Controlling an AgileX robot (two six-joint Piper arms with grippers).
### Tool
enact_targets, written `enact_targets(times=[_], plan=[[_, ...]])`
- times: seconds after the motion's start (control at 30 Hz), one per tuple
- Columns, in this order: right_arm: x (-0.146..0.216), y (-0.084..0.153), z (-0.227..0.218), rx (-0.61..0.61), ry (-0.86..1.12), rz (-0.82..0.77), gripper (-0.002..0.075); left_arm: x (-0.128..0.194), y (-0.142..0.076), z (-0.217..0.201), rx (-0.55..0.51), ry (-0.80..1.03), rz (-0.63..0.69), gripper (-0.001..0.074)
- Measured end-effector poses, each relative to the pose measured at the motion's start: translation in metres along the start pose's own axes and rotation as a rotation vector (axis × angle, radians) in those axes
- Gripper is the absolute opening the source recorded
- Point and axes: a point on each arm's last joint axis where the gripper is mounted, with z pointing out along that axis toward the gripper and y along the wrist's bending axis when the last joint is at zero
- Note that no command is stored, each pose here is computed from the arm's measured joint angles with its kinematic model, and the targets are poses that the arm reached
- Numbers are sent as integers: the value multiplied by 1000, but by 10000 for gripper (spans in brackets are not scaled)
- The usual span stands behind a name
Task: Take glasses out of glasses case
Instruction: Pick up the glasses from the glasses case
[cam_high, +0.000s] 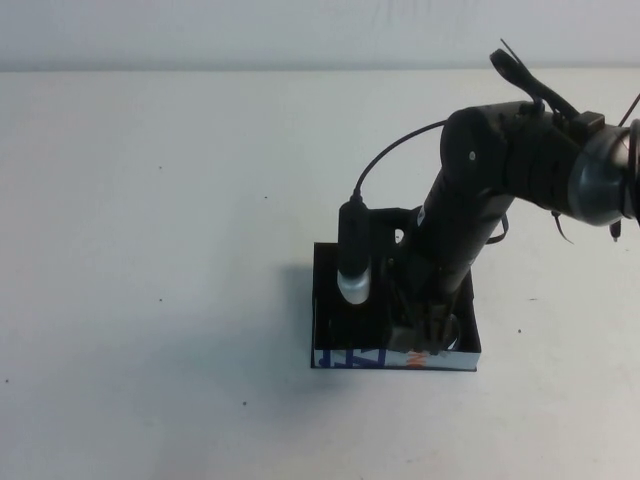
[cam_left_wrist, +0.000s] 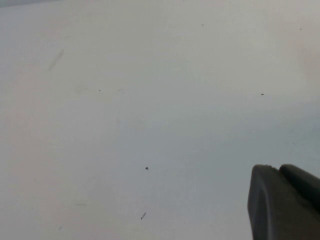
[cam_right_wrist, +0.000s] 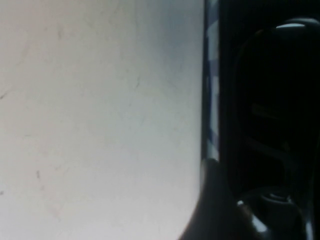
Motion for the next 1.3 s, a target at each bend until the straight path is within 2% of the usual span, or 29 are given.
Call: enact_targets(times=[0.3, 0.73, 1.07, 1.13, 1.2, 1.3], plan=[[-4, -10, 4, 95, -43, -4, 356, 0, 0, 0, 0, 0, 0, -4], [-2, -17, 30, 64, -9, 2, 355, 0, 0, 0, 0, 0, 0, -4], [-1, -16, 32, 57, -8, 5, 350, 0, 0, 0, 0, 0, 0, -4], [-1, -16, 32, 57, -8, 5, 319, 0, 0, 0, 0, 0, 0, -4], [-1, -16, 32, 55, -7, 5, 246, 0, 0, 0, 0, 0, 0, -4], [-3, -16, 28, 44, -5, 5, 83, 0, 0, 0, 0, 0, 0, -4]])
